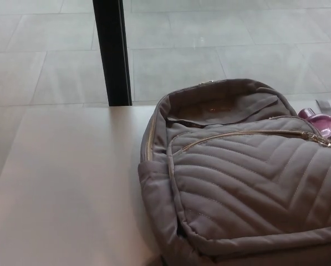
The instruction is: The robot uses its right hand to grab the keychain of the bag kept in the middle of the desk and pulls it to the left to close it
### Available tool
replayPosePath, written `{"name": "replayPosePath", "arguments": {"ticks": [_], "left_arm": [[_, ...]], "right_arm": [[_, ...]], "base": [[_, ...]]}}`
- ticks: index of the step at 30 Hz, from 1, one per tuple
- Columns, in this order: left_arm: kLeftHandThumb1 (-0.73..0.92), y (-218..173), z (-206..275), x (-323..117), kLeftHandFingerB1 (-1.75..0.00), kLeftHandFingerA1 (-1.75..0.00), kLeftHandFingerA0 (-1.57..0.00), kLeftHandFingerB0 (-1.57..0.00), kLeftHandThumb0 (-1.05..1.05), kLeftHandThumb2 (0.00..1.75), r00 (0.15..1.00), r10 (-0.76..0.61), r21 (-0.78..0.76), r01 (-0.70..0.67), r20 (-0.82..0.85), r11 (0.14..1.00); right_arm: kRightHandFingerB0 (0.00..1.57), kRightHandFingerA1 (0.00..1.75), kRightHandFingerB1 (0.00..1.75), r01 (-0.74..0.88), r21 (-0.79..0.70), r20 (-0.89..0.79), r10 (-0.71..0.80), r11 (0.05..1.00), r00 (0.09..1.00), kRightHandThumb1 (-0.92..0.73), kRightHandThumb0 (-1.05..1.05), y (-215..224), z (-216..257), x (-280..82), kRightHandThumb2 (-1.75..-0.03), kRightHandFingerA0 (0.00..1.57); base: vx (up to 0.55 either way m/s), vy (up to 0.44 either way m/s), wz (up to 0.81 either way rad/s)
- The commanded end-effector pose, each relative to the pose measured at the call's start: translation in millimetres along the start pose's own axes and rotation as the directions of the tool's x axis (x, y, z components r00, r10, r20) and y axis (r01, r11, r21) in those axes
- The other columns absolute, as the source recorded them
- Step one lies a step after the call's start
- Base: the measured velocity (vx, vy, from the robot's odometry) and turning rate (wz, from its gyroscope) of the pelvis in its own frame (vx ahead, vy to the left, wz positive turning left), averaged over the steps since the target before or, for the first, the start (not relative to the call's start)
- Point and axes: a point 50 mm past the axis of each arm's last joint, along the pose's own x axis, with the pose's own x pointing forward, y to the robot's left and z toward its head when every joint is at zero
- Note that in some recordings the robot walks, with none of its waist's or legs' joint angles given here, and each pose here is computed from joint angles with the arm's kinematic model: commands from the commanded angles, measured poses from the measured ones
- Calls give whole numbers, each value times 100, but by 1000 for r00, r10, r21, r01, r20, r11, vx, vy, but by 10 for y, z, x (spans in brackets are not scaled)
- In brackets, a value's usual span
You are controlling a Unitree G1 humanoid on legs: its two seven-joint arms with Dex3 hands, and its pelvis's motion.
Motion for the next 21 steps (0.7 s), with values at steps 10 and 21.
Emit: {"name": "replayPosePath", "arguments": {"ticks": [10, 21], "left_arm": [[85, 24, 186, 1, -45, -68, -44, -22, -69, 65, 993, -69, 2, 69, 94, 998], [67, -12, 185, 14, -53, -71, -45, -18, -71, 99, 993, -75, -17, 77, 92, 997]], "right_arm": [[0, 61, 20, 104, 452, 403, -306, 886, 863, -63, -75, -853, 1509, 118, -59, 13], [0, 52, 23, -1, 258, 763, -203, 966, 613, -69, -63, -974, 2969, -367, -62, 14]], "base": [[0, 0, 0], [0, 0, 0]]}}
